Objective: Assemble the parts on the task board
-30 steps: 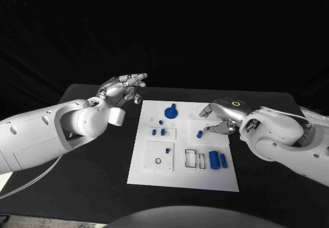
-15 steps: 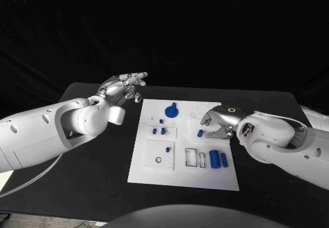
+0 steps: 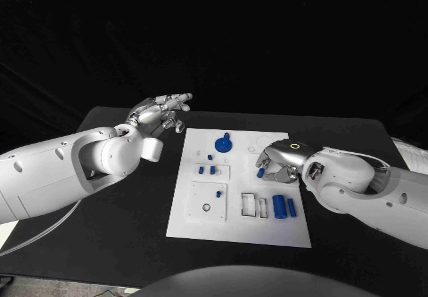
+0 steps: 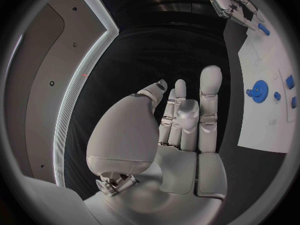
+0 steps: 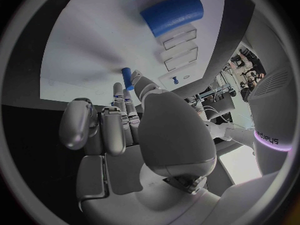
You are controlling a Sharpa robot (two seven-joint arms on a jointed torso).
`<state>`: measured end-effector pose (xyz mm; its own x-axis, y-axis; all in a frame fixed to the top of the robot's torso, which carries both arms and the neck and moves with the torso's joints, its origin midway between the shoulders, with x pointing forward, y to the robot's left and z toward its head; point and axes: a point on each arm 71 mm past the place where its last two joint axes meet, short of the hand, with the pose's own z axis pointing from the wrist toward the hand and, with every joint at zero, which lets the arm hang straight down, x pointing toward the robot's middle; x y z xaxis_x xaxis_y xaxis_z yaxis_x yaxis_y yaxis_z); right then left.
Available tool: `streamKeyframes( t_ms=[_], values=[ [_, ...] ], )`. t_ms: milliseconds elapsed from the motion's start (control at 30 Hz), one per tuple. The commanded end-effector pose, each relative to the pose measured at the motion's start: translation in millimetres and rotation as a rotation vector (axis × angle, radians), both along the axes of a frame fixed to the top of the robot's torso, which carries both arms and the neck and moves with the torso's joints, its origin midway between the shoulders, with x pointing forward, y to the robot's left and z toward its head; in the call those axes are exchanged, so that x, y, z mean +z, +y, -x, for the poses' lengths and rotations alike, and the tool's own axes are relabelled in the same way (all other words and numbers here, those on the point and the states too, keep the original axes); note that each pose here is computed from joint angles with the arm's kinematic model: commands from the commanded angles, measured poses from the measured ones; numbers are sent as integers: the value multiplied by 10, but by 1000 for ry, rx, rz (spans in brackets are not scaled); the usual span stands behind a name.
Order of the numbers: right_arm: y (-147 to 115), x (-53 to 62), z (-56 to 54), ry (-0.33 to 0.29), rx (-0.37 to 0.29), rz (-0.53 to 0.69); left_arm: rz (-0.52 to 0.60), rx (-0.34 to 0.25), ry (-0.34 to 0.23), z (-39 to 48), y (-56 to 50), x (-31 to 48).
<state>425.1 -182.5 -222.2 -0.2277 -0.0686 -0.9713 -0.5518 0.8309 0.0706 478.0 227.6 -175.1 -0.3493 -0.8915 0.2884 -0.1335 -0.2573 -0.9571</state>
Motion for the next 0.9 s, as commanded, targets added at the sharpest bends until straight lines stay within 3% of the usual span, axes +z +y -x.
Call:
streamKeyframes(
  t_ms=[33,567,900],
  values=[
    [31,-7,10,0,26,-6,6,-18,-9,5,-17,12],
    [42,-65,-15,26,18,23,3,-21,-10,4,-19,11],
    [31,-76,-47,2,2,38,-3,-48,-11,15,-37,11]
  ],
)
